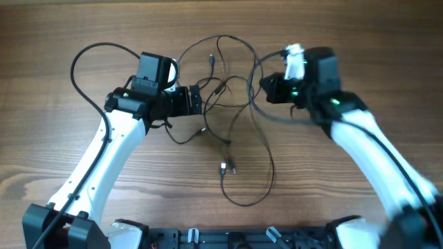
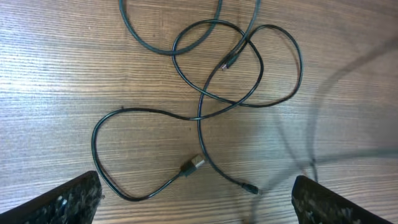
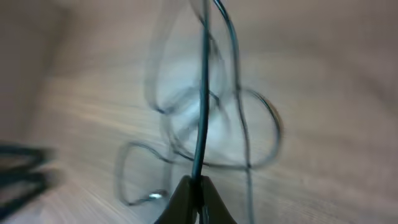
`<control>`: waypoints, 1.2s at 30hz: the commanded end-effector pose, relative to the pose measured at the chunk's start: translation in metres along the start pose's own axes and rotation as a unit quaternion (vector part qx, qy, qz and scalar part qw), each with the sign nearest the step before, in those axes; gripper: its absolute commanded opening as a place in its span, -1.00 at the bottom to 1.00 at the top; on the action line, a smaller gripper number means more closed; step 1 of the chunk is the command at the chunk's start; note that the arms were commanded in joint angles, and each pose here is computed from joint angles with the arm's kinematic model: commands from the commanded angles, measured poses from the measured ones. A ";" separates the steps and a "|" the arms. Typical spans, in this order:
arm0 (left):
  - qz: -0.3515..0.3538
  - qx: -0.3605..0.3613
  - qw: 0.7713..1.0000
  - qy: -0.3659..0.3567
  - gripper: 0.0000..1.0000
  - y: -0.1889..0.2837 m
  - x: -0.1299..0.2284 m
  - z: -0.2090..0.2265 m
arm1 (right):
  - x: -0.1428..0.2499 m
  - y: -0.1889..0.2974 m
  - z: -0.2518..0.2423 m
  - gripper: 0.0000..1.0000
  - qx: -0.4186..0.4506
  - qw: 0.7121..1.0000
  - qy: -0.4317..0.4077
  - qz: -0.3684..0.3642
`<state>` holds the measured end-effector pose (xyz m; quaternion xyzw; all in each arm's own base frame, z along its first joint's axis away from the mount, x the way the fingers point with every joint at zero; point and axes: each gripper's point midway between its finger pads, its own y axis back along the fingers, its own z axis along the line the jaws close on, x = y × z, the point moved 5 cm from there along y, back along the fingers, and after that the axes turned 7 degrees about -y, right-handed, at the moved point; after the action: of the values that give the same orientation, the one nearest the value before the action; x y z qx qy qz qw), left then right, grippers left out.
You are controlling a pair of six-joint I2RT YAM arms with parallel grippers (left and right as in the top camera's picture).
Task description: Untangle cables
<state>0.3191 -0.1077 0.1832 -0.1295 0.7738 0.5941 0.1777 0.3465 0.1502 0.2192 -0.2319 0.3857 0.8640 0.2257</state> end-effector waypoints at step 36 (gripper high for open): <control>-0.135 0.234 0.958 -0.099 0.05 0.003 -0.051 -0.097 | -0.009 0.160 0.159 -0.91 -0.391 0.895 0.203 -0.068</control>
<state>0.3434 -0.1948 0.2408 -0.1131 0.8639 0.3439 0.3503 0.2380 0.1715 0.4061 -0.4983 0.0682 0.8532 0.1383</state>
